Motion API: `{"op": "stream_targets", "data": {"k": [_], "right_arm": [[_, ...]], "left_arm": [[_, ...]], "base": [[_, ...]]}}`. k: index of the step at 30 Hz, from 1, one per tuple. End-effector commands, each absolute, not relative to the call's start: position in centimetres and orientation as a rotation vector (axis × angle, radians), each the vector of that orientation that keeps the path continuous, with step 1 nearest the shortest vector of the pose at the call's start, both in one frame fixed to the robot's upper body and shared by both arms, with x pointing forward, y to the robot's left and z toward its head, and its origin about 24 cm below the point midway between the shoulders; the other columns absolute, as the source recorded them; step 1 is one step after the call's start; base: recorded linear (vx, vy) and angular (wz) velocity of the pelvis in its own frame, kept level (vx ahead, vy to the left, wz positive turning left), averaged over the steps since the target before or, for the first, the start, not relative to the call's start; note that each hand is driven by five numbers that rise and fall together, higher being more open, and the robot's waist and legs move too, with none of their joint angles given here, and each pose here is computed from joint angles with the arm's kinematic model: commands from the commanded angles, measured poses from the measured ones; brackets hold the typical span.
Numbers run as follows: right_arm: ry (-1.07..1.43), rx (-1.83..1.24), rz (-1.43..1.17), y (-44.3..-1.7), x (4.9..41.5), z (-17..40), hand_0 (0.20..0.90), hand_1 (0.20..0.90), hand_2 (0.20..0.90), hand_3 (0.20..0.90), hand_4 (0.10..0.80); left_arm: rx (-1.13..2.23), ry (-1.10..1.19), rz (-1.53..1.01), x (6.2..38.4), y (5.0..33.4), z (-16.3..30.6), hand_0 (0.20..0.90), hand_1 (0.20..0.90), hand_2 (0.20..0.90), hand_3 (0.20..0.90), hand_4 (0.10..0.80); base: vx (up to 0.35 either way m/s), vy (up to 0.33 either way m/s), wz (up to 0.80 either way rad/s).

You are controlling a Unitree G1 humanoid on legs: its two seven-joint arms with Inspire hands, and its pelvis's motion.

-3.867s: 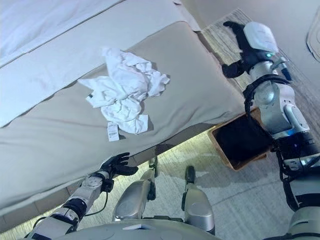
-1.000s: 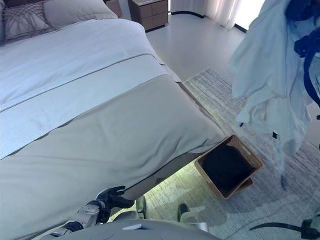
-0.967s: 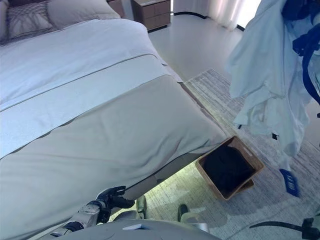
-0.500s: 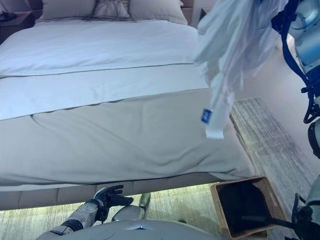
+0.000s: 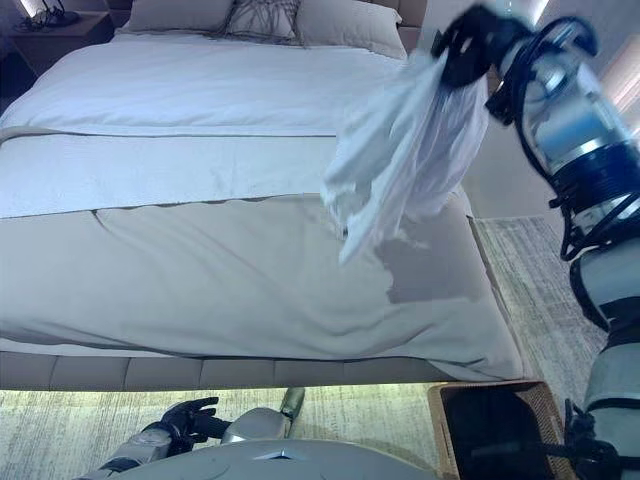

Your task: Pick up the clothes from the bed and place them into the basket

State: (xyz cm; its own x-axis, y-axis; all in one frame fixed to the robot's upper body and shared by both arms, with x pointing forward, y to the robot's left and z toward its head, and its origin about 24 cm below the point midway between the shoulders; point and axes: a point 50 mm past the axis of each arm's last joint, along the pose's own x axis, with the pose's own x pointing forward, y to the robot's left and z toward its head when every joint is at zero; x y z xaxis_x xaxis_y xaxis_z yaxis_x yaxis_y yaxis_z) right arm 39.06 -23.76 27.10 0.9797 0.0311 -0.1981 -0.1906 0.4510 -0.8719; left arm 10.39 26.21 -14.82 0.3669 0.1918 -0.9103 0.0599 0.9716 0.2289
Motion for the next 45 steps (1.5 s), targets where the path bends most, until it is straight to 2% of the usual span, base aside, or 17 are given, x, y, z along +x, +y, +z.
{"op": "stream_targets", "data": {"k": [1,2,3,13,15,19,22,26,27,28,34,37,41,45], "right_arm": [[0.201,-1.13,0.11,-24.6,38.5,29.9,0.9,0.9,0.9,0.9,0.8],[0.183,-1.119,0.108,-24.3,38.7,29.9,0.556,0.556,0.556,0.499,0.399],[0.175,-1.132,0.109,-24.3,38.9,30.0,0.3,0.3,0.3,0.2,0.1],[0.065,-1.099,0.092,-23.8,38.9,31.2,0.3,0.3,0.3,0.2,0.1],[-0.021,-1.057,0.05,-23.4,38.9,31.7,0.3,0.3,0.3,0.2,0.1],[-0.398,-0.904,-0.145,-22.1,37.9,35.3,0.3,0.3,0.3,0.2,0.1],[-0.558,-0.805,-0.215,-22.0,36.5,37.2,0.3,0.3,0.3,0.2,0.1],[-0.402,-0.908,-0.095,-22.2,36.7,34.9,0.3,0.3,0.3,0.2,0.1],[-0.366,-0.95,-0.063,-22.2,36.9,34.2,0.321,0.321,0.321,0.225,0.125],[-0.282,-1.007,-0.01,-22.4,37.2,32.4,0.9,0.9,0.9,0.9,0.8],[0.01,-1.193,0.159,-22.3,38.4,26.6,0.9,0.9,0.9,0.9,0.8],[0.131,-1.248,0.177,-22.2,39.1,24.8,0.9,0.9,0.9,0.9,0.8],[0.306,-1.302,0.119,-23.0,40.2,23.2,0.9,0.9,0.9,0.9,0.8],[0.42,-1.299,0.084,-24.2,40.3,21.7,0.9,0.9,0.9,0.9,0.8]], "left_arm": [[0.283,1.164,0.119,11.6,27.7,-14.0,0.9,0.9,0.9,0.9,0.8],[0.281,1.168,0.131,11.5,28.0,-14.0,0.9,0.9,0.9,0.9,0.8],[0.277,1.174,0.144,11.1,28.2,-14.0,0.9,0.9,0.9,0.9,0.8],[0.286,1.197,0.148,9.4,28.5,-14.3,0.9,0.9,0.9,0.9,0.8],[0.288,1.196,0.141,9.3,28.4,-14.4,0.9,0.9,0.9,0.9,0.8],[0.286,1.182,0.132,9.2,28.1,-14.5,0.9,0.9,0.9,0.9,0.8],[0.285,1.172,0.119,9.4,28.1,-14.4,0.9,0.9,0.9,0.9,0.8],[0.285,1.16,0.111,10.0,27.9,-14.3,0.9,0.9,0.9,0.9,0.8],[0.284,1.159,0.112,10.0,27.9,-14.3,0.9,0.9,0.9,0.9,0.8],[0.284,1.16,0.115,10.0,27.9,-14.3,0.9,0.9,0.9,0.9,0.8],[0.289,1.15,0.099,10.3,27.6,-14.2,0.9,0.9,0.9,0.9,0.8],[0.296,1.103,0.079,11.7,27.4,-13.8,0.9,0.9,0.9,0.9,0.8],[0.326,0.953,0.042,16.0,27.5,-11.9,0.9,0.9,0.9,0.9,0.8],[0.329,0.891,0.032,17.2,27.1,-11.3,0.9,0.9,0.9,0.9,0.8]], "base": [[0.048,0.008,0.11],[0.07,0.015,0.08],[0.062,0.016,0.01],[0.016,0.005,0.0],[0.04,0.004,0.13],[0.039,0.003,0.08],[0.035,-0.002,0.01],[0.004,0.002,0.02],[0.0,0.0,0.0],[0.044,0.001,0.0],[0.061,0.005,0.01],[-0.092,-0.031,0.0],[-0.255,-0.11,0.17],[-0.049,-0.06,0.19]]}}
